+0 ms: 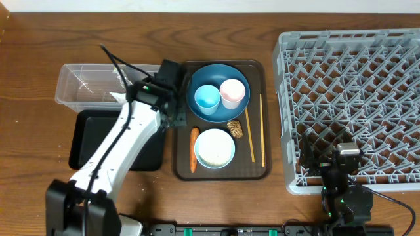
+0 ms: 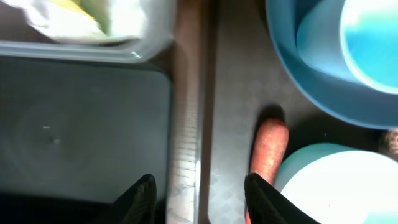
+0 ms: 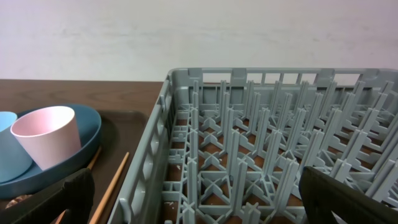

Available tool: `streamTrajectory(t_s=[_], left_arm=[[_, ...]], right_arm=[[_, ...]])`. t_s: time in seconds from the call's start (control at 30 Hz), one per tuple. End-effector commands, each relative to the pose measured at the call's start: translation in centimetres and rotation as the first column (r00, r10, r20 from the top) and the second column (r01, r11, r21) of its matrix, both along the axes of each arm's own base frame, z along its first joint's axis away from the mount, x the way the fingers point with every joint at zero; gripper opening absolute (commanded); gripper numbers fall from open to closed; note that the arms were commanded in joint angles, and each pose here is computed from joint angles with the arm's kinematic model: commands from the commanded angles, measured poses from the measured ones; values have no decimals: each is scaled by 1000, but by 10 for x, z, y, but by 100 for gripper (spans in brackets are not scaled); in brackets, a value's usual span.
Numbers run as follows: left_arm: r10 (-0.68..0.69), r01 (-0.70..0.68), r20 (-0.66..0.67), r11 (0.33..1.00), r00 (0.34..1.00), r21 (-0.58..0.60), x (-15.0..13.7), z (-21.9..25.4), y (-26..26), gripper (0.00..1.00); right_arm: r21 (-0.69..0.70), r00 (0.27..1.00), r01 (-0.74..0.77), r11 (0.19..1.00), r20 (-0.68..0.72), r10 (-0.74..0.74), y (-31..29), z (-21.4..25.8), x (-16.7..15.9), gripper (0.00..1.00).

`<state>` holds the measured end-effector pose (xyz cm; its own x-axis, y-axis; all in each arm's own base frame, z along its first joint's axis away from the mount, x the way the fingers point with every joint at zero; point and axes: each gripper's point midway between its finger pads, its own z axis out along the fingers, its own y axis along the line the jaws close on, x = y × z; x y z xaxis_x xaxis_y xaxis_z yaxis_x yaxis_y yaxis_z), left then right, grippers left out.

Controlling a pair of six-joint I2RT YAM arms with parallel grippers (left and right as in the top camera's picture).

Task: Sort waste into correct bins and load items into the dishwasher rack
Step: 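Reach the left gripper down and grasp the orange carrot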

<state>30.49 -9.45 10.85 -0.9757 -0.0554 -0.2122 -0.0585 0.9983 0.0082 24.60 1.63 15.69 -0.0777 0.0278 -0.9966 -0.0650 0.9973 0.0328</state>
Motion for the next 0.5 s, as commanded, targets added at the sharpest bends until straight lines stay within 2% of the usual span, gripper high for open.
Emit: streamTrajectory(t_s=[0.0,0.47], left_arm=[[-38,37,-102,999,994,-3,-17,-29,-7,47],[-137,146,-230,989,963,23,-39,-66,-36,47]], right_arm=[[-12,1000,26,1000,0,-26,-7,-1,0,99],[-12,1000,26,1000,0,-26,-7,-1,0,99]])
